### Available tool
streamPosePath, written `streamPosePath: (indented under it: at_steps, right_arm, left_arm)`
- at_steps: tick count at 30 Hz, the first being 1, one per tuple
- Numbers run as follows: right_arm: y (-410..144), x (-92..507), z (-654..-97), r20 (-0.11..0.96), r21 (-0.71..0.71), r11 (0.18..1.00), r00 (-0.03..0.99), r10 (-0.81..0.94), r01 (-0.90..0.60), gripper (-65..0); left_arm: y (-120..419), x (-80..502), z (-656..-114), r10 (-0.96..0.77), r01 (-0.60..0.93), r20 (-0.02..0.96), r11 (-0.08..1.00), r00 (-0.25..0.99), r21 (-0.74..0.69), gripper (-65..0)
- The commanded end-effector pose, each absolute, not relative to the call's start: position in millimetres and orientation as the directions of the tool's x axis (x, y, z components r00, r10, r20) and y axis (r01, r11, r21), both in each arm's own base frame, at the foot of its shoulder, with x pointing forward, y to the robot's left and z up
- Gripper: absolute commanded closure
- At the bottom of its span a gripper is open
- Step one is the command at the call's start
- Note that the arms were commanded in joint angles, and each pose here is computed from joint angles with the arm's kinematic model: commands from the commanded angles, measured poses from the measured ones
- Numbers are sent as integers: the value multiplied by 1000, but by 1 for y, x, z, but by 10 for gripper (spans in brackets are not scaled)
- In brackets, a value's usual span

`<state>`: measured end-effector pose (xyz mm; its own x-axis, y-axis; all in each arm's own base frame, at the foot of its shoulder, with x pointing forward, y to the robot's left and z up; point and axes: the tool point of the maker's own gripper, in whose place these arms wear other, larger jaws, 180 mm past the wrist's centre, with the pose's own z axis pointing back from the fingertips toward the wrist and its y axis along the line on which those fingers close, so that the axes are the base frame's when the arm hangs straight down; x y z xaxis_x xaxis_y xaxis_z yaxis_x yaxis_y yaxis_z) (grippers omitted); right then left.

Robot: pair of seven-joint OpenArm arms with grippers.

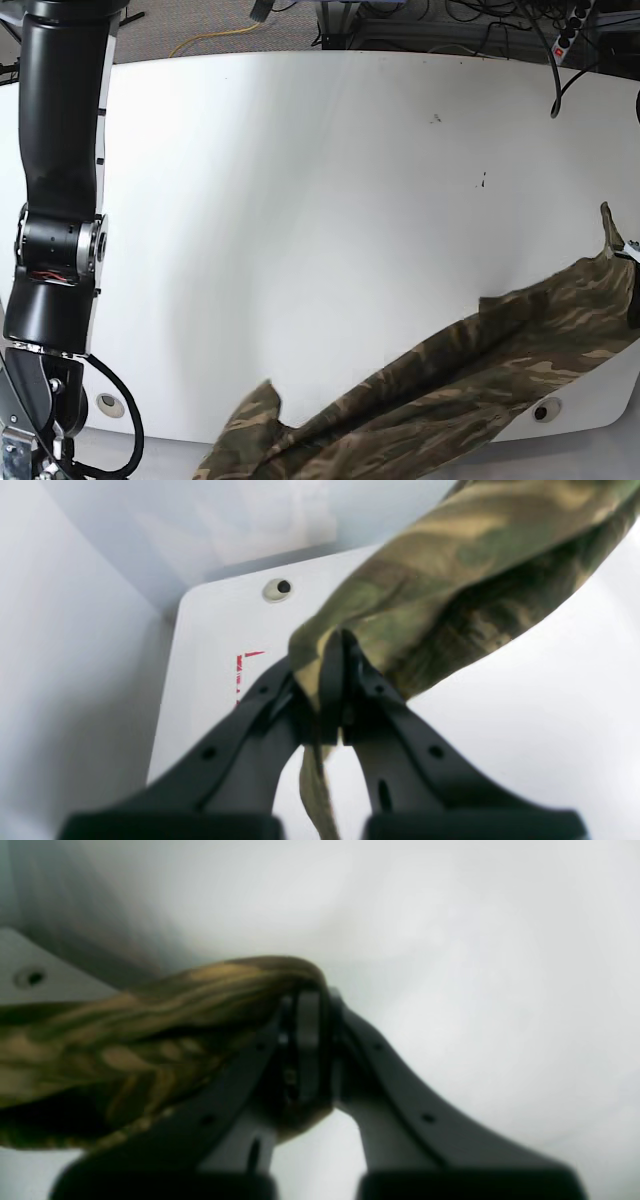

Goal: Fold the T-shirt properly
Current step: 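Lift the shirt with both grippers and stretch it between them, then lay the stretched shirt down across the table with both grippers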

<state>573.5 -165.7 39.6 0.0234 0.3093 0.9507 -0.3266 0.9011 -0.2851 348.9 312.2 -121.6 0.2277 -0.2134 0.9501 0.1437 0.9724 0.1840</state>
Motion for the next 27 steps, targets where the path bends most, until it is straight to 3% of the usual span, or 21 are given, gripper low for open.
streamPosePath:
  at_steps: [1,5,15,20,27]
  right_arm:
    - [-184,560,85,969,-245,927,-92,228,-285,0]
    - [-209,554,38,980,-195,946,-18,197,-259,0]
    - [-255,508,-141,966,-10,979,251,63,-205,0]
    - [-259,468,-217,932,63,984,364,2,-167,0]
    - [-259,415,-282,883,106,986,468,-35,-126,0]
  left_arm:
    - [308,350,-113,-231,156,952,967,201,202,-1]
    - [303,343,-139,-226,180,937,967,265,182,-1]
    - [293,303,-230,-192,176,880,976,434,127,-1]
    - [278,279,-268,-284,248,833,951,474,182,-1]
    - [262,241,-322,-437,353,722,893,537,279,0]
